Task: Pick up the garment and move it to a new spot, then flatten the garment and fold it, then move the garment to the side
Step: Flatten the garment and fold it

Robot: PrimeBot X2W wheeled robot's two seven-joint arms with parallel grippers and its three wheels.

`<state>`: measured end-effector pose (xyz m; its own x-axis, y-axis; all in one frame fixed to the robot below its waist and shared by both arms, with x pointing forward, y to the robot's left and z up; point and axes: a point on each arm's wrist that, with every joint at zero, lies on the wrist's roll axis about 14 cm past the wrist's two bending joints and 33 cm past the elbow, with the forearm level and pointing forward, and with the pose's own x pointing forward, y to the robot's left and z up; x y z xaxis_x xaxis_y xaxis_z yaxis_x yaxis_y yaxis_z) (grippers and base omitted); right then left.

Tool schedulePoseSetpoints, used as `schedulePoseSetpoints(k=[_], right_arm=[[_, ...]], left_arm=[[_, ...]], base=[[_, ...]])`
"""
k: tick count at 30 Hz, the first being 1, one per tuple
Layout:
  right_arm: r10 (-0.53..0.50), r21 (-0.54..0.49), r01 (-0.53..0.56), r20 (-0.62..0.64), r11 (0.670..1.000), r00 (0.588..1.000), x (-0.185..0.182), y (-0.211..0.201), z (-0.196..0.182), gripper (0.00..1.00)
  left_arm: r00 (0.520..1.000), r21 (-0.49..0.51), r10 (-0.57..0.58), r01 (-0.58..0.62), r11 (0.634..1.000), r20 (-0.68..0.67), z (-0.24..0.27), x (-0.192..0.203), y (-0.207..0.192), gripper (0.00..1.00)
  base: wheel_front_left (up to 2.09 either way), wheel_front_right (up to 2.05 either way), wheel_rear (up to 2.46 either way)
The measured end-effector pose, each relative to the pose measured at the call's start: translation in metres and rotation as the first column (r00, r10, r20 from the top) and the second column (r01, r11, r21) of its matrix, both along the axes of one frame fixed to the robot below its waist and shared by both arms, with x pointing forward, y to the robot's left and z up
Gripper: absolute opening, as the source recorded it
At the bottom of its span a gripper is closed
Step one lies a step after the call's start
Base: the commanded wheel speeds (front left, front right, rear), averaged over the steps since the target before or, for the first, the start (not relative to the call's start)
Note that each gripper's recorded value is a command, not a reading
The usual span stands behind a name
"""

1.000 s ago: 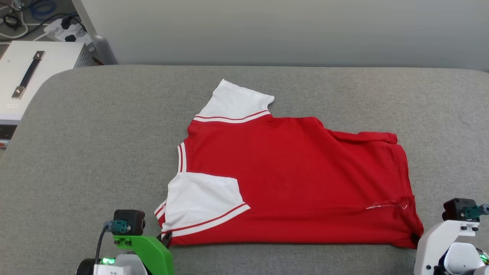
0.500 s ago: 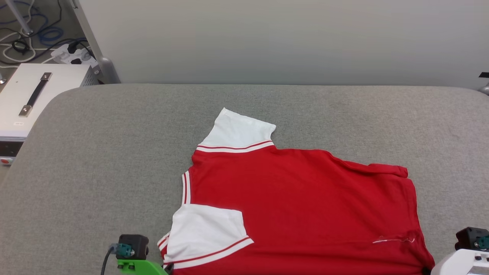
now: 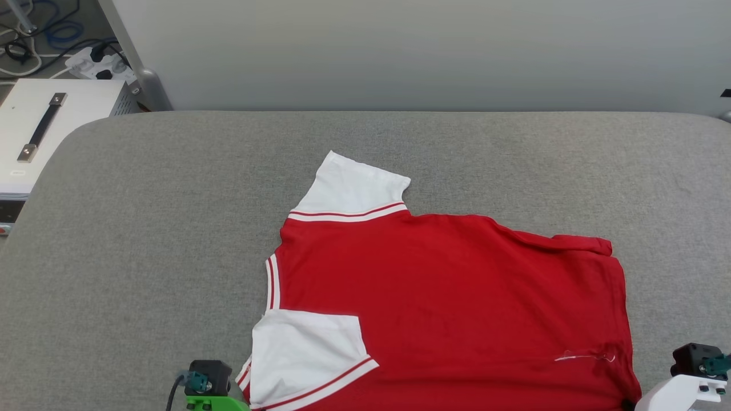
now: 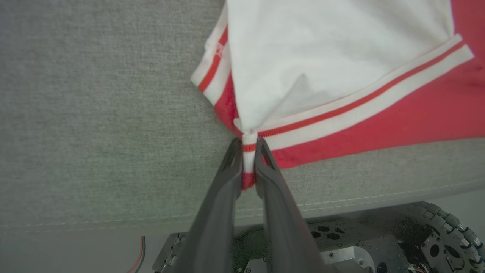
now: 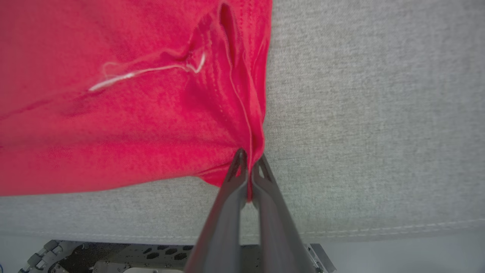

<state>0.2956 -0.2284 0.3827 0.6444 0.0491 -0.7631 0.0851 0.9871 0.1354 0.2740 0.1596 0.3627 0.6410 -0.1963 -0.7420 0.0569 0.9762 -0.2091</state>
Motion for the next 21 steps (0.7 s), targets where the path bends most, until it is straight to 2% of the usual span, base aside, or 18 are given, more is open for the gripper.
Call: schedulePoseSetpoints(k=[1, 2, 3, 10, 14, 17, 21], right_arm=[[0.001, 0.000, -0.001, 0.001, 1.000, 1.000, 0.000, 0.000, -0.001, 0.00], [0.000, -0.001, 0.000, 0.008, 1.000, 1.000, 0.001, 0.000, -0.001, 0.15], [-0.001, -0.002, 0.001, 0.017, 1.000, 1.000, 0.002, -0.001, 0.000, 1.00], [0.053, -0.064, -0.045, 0.128, 0.997, 0.990, 0.017, -0.006, 0.022, 1.00], [0.074, -0.092, -0.052, 0.259, 0.994, 0.963, 0.030, -0.007, 0.053, 1.00], [0.075, -0.108, -0.036, 0.380, 0.994, 0.922, 0.039, -0.009, 0.082, 1.00], [0.086, -0.119, -0.023, 0.557, 0.993, 0.826, 0.048, -0.006, 0.123, 1.00]], left_arm=[[1.000, 0.001, 0.001, -0.001, 1.000, 0.001, 0.000, 0.001, 0.000, 1.00], [1.000, 0.003, 0.004, -0.004, 1.000, 0.007, 0.000, 0.002, 0.002, 1.00], [1.000, 0.005, 0.008, -0.008, 1.000, 0.013, 0.000, 0.002, 0.002, 1.00], [0.993, 0.000, 0.028, -0.028, 1.000, 0.111, 0.013, 0.014, 0.004, 1.00], [0.963, -0.013, 0.030, -0.028, 1.000, 0.267, 0.042, 0.036, 0.002, 1.00], [0.909, -0.028, 0.024, -0.014, 1.000, 0.415, 0.073, 0.056, -0.004, 1.00], [0.802, -0.041, 0.018, 0.008, 0.999, 0.597, 0.115, 0.074, -0.011, 1.00]], base=[[0.00, 0.00, 0.00], [0.00, 0.00, 0.00], [0.00, 0.00, 0.00], [0.00, 0.00, 0.00], [0.00, 0.00, 0.00], [0.00, 0.00, 0.00], [0.00, 0.00, 0.00]])
